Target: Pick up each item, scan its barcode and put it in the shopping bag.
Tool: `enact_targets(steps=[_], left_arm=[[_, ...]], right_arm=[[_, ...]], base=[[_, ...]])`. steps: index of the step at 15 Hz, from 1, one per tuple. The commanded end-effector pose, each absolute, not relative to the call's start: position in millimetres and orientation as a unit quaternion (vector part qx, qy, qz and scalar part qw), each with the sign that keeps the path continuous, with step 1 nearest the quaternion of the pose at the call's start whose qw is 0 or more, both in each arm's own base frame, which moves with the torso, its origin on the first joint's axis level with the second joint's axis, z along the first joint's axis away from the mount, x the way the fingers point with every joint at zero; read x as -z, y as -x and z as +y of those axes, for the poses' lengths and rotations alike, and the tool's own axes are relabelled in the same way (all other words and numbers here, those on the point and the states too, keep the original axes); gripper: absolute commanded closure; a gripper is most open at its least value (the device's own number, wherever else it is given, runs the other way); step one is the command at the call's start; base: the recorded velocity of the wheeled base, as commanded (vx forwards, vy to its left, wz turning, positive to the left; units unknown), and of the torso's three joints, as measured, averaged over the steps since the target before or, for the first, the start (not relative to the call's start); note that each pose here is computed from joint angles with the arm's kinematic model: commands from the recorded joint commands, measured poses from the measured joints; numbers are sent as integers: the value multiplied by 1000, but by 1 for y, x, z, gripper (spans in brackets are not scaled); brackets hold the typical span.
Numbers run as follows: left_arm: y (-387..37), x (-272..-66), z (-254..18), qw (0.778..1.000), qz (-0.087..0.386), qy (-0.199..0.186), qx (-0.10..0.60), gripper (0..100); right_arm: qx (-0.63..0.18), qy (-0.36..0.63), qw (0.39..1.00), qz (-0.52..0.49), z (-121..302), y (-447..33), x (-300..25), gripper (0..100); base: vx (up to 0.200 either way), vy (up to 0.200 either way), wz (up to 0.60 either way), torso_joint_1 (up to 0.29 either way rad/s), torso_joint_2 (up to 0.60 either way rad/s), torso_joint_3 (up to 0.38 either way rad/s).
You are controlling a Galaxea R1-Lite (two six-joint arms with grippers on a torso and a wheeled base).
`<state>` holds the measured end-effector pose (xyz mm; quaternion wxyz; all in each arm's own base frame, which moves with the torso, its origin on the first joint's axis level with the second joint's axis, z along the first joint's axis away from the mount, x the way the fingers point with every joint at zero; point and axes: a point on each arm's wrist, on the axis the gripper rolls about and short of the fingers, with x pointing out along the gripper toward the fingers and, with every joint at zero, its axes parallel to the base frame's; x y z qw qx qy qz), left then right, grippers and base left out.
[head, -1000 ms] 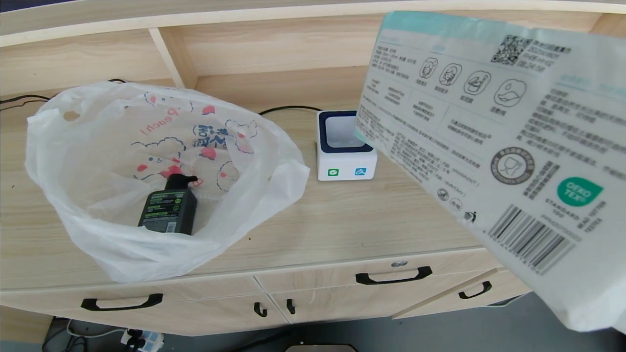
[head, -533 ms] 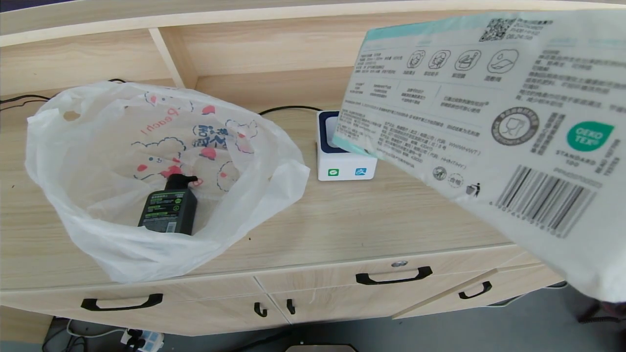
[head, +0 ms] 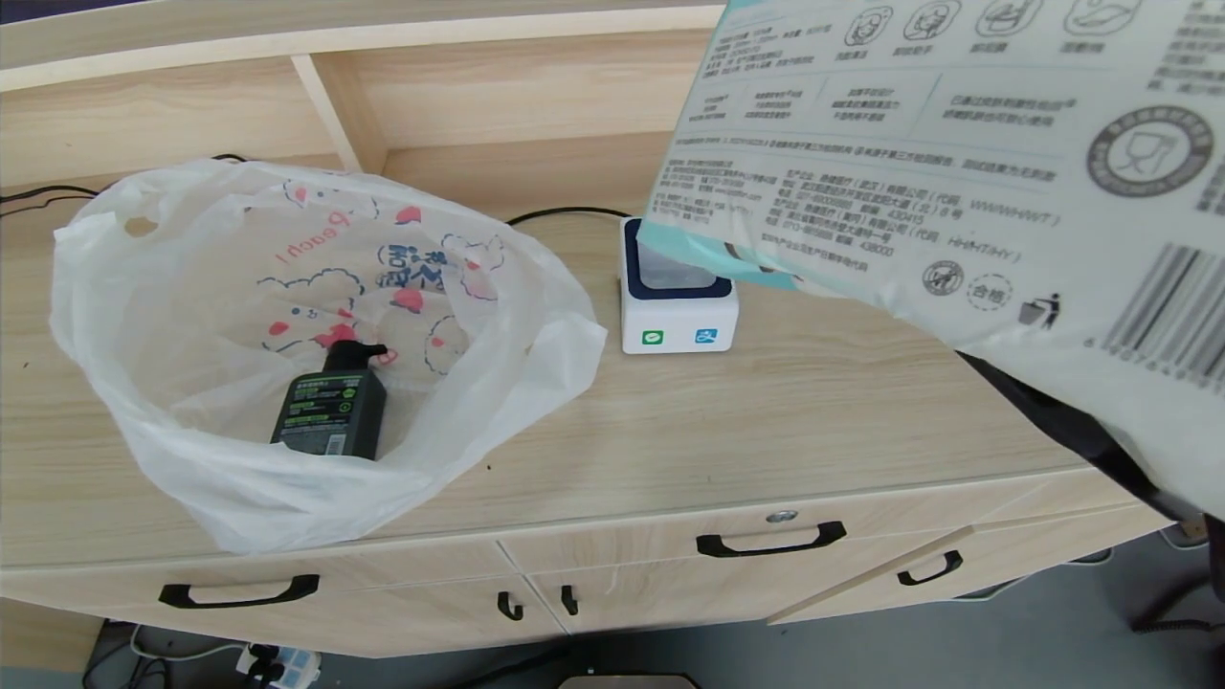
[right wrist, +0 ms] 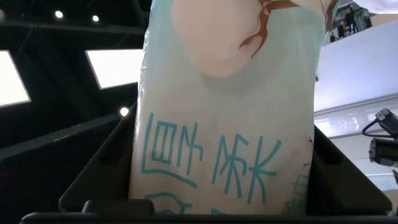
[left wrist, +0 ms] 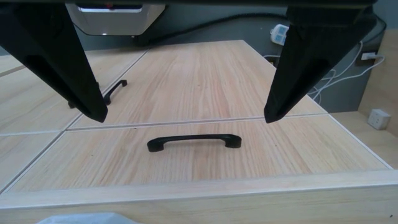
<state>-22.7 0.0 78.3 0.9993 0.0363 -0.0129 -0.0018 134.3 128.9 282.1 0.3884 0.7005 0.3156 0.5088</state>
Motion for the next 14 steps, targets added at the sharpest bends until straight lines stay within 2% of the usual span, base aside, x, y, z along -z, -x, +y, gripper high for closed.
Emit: enact_targets(steps=[1, 6, 11, 14], left_arm=[[23, -78, 0, 999, -13, -37, 2, 0], [23, -78, 0, 999, -13, -36, 2, 0], [23, -78, 0, 999, -13, -36, 2, 0], [23, -78, 0, 999, -13, -37, 2, 0]], right_arm=[[-508, -699, 385, 324, 133, -135, -277, 100], [-548, -663, 383, 336, 144, -115, -265, 100], [-540, -667, 388, 336, 149, -119, -261, 100], [-524, -671, 460, 251, 119, -133, -261, 100]], base=[[0, 0, 0, 0, 0, 0], [0, 0, 0, 0, 0, 0], [0, 0, 0, 0, 0, 0], [0, 0, 0, 0, 0, 0]])
